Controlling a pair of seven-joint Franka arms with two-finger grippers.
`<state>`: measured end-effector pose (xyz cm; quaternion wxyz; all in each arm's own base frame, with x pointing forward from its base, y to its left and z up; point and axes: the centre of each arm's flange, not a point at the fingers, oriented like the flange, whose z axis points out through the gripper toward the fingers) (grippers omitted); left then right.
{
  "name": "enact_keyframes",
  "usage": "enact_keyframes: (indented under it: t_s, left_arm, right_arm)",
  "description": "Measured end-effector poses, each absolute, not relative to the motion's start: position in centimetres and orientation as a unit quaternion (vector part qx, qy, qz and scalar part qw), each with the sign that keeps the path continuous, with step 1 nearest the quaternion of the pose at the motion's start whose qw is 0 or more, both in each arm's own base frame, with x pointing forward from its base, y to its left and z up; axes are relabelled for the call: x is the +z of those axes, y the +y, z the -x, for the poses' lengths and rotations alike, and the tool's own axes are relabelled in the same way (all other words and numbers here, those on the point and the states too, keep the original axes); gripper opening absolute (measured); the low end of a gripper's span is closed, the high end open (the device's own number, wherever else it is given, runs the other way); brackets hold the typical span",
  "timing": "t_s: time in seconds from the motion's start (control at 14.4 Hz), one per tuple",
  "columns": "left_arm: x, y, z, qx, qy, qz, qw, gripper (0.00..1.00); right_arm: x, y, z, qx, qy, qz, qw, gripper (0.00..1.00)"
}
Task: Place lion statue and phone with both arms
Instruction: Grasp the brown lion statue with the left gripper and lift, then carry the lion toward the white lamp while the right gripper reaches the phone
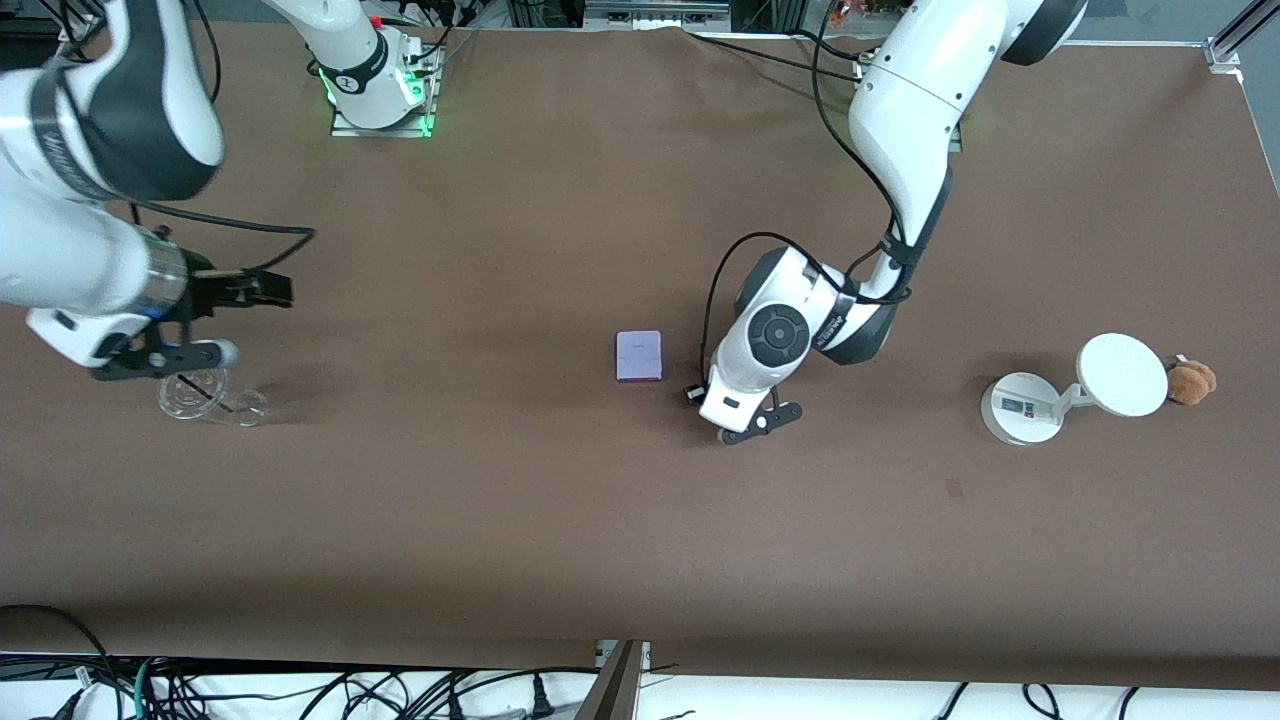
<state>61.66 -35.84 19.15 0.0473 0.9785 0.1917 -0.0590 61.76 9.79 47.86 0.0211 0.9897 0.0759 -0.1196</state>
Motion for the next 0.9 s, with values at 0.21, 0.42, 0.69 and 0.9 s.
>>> enact_keyframes:
  t_s: [0.21, 0.42, 0.69, 0.9]
  left_arm:
    - [19.6, -29.0, -64.5, -0.086, 0.149, -0.985, 0.037, 0.36]
    - [21.5, -22.3, -66.6, -0.107, 0.114, -0.987, 0.038, 0.36]
    - [25.7, -12.9, -67.7, -0.145, 0.064, -0.986, 0.047, 0.36]
    - [25.7, -5.0, -67.9, -0.154, 0.028, -0.986, 0.066, 0.36]
  right_arm:
    - [44.8, 16.1, -62.2, -0.104, 0.068, -0.992, 0.032, 1.0]
    - [41.6, 22.1, -61.9, -0.094, 0.058, -0.993, 0.04, 1.0]
    - [37.1, 32.8, -58.9, -0.08, 0.033, -0.996, 0.038, 1.0]
    - [33.6, 37.4, -57.6, -0.067, 0.016, -0.997, 0.026, 1.0]
